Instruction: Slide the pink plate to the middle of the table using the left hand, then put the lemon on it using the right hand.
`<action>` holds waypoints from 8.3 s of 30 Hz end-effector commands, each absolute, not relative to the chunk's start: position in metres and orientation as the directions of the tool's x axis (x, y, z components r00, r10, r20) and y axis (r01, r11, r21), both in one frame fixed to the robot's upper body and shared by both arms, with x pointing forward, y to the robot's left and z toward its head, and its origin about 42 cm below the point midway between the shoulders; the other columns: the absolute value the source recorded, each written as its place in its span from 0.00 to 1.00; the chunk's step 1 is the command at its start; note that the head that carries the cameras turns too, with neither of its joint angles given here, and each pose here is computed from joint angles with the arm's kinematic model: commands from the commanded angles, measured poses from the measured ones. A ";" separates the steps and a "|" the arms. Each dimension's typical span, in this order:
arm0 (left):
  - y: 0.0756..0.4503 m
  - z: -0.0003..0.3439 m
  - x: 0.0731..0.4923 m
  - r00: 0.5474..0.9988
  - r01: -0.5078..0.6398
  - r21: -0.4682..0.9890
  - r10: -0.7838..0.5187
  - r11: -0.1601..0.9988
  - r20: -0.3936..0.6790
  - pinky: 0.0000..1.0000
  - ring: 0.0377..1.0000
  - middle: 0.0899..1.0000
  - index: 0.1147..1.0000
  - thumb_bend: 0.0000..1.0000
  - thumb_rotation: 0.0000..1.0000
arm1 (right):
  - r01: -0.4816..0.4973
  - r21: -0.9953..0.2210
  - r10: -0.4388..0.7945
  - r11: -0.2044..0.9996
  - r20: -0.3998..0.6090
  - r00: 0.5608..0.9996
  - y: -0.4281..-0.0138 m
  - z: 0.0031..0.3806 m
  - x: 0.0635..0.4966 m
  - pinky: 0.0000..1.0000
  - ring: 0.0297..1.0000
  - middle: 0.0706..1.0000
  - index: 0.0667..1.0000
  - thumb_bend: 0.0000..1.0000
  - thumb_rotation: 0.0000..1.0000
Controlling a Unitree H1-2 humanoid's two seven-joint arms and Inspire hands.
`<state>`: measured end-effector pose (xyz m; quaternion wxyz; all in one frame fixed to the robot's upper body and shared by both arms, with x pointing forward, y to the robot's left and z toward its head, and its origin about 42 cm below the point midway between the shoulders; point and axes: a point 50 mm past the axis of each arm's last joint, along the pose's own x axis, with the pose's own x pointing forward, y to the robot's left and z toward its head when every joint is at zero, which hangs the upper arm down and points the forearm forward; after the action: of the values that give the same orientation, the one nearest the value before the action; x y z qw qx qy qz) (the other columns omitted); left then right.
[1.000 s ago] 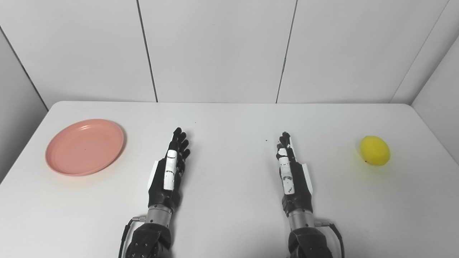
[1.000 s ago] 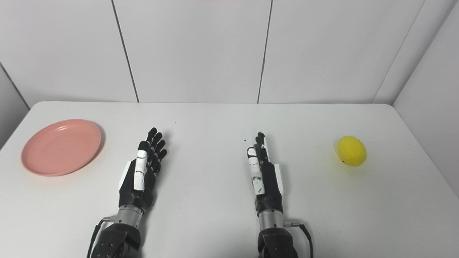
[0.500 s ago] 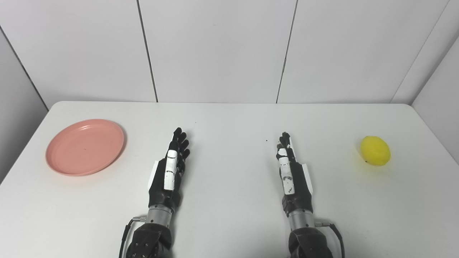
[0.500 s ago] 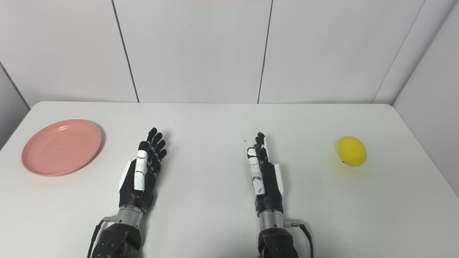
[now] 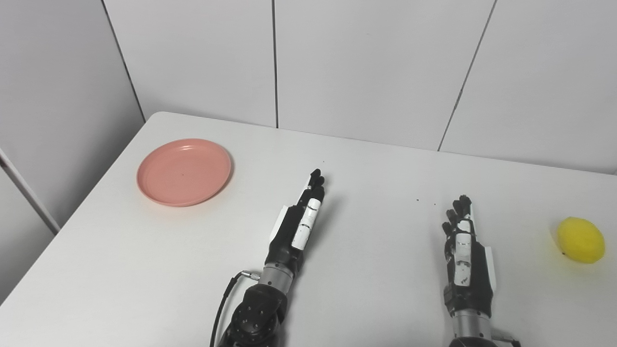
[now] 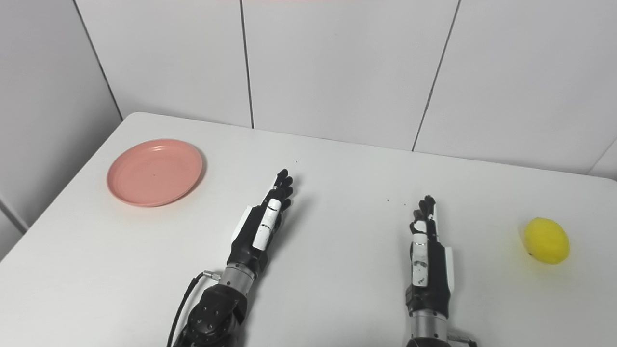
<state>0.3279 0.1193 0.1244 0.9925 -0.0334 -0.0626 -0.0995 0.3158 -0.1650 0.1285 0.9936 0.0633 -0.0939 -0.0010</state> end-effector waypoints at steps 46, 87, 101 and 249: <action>0.209 0.203 0.390 0.870 -0.163 -0.156 0.216 0.974 0.443 0.74 0.72 0.71 0.68 0.64 1.00 | -0.015 0.130 -0.022 0.991 0.275 0.961 -0.177 0.125 0.324 1.00 1.00 1.00 1.00 0.67 0.99; 0.399 0.220 0.405 0.760 -0.558 -0.044 0.532 0.829 0.373 0.71 0.70 0.68 0.66 0.69 1.00 | -0.029 0.121 -0.005 0.992 0.271 0.963 -0.178 0.132 0.315 1.00 1.00 1.00 1.00 0.69 1.00; 0.428 0.202 0.411 0.796 -0.557 -0.014 0.538 0.830 0.277 0.76 0.75 0.73 0.71 0.68 1.00 | -0.031 0.120 -0.003 0.992 0.272 0.962 -0.179 0.135 0.314 1.00 1.00 1.00 1.00 0.68 1.00; 0.158 0.151 0.364 0.986 0.156 -0.190 -0.141 0.969 0.092 0.93 0.90 0.88 0.86 0.61 1.00 | -0.030 0.081 0.007 0.996 0.272 0.962 -0.122 0.160 0.324 1.00 1.00 0.99 0.99 0.69 0.98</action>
<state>0.3633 0.1678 0.1390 0.9929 -0.0988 -0.0138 -0.0642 0.3163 -0.1294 0.1404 0.9940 0.0348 -0.1034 0.0056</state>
